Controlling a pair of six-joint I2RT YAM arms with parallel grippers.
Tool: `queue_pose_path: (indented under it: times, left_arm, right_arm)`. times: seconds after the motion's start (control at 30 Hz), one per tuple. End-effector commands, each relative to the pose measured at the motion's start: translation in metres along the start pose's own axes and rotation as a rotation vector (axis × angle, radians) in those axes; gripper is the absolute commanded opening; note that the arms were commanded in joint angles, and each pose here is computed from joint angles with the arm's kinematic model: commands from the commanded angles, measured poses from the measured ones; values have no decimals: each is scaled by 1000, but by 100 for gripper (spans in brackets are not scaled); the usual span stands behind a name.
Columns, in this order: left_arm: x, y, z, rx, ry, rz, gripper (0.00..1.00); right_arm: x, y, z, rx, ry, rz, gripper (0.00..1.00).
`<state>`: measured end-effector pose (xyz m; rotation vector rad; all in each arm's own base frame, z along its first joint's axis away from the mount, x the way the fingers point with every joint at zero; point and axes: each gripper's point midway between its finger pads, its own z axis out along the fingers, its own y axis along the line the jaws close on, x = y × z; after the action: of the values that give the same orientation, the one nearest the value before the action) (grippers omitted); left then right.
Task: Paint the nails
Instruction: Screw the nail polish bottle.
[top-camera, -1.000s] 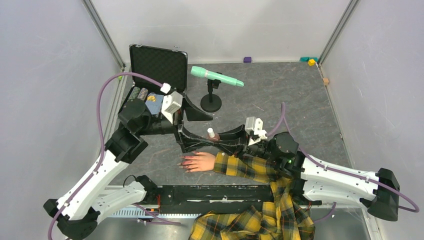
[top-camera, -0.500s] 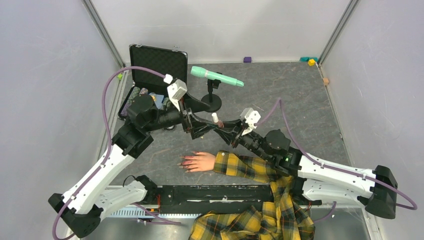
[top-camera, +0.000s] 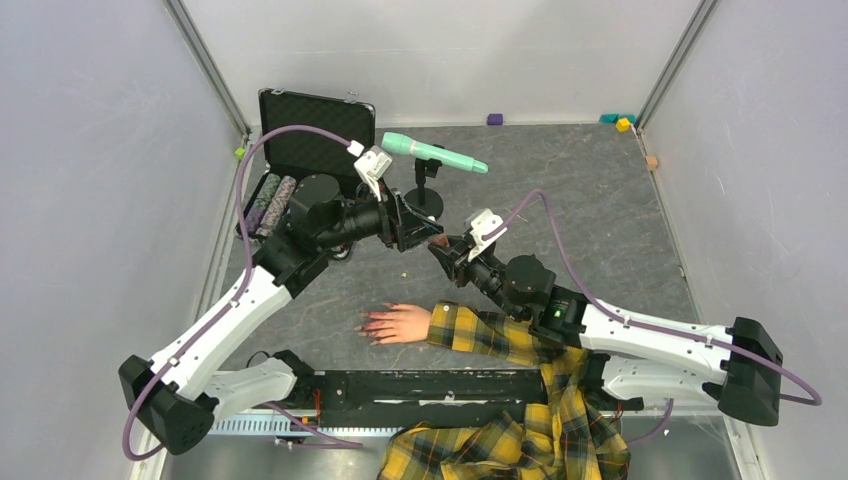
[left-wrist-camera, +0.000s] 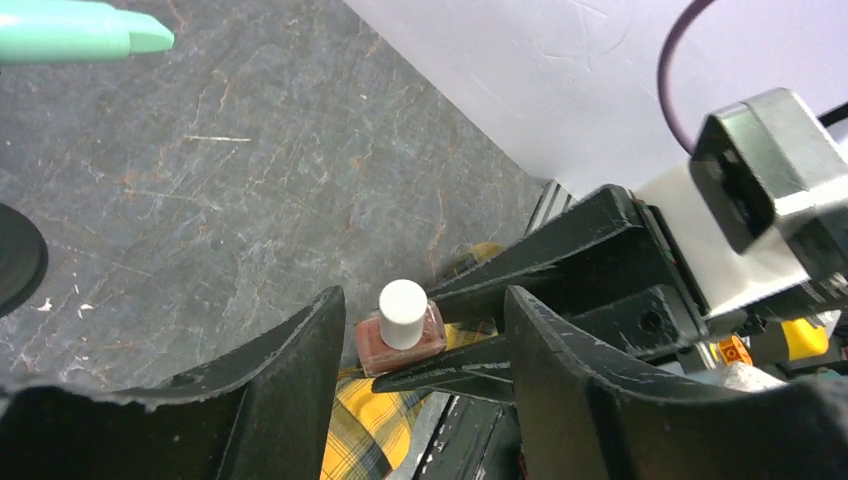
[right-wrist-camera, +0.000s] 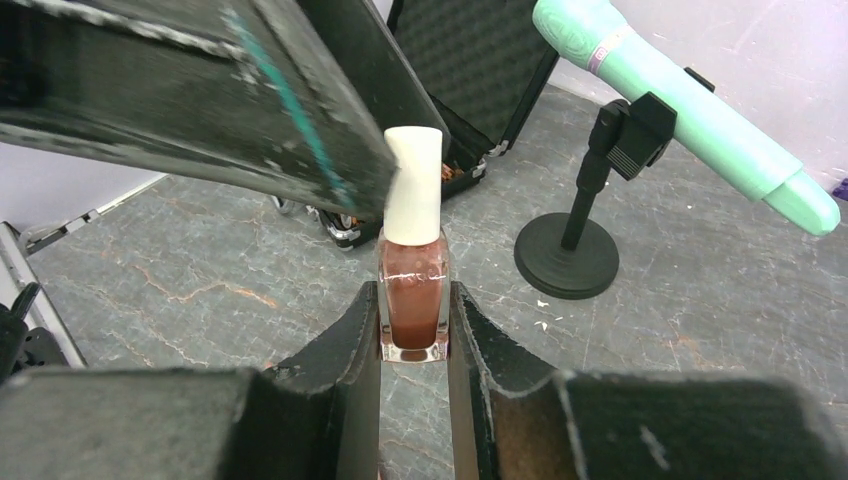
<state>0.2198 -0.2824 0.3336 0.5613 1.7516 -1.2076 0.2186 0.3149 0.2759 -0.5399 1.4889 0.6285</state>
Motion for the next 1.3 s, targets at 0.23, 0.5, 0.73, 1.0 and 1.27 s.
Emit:
queue_pose_path:
  times: [0.23, 0.5, 0.73, 1.0, 1.27]
  left_arm:
    - [0, 1, 10, 20, 3, -80, 43]
    - [4, -8, 14, 91, 36, -90, 20]
    - [-5, -46, 3, 287, 37, -13, 2]
    - [-7, -101, -31, 591, 56, 118, 2]
    - [0, -131, -59, 750, 76, 210, 2]
  right_arm:
    - [-33, 3, 5, 20, -74, 15, 0]
    - [-40, 8, 0, -23, -102, 33, 0]
    - [-58, 26, -15, -164, -173, 69, 0]
    - [-82, 52, -37, -401, -257, 142, 0]
    - [-103, 82, -57, -639, -292, 231, 0]
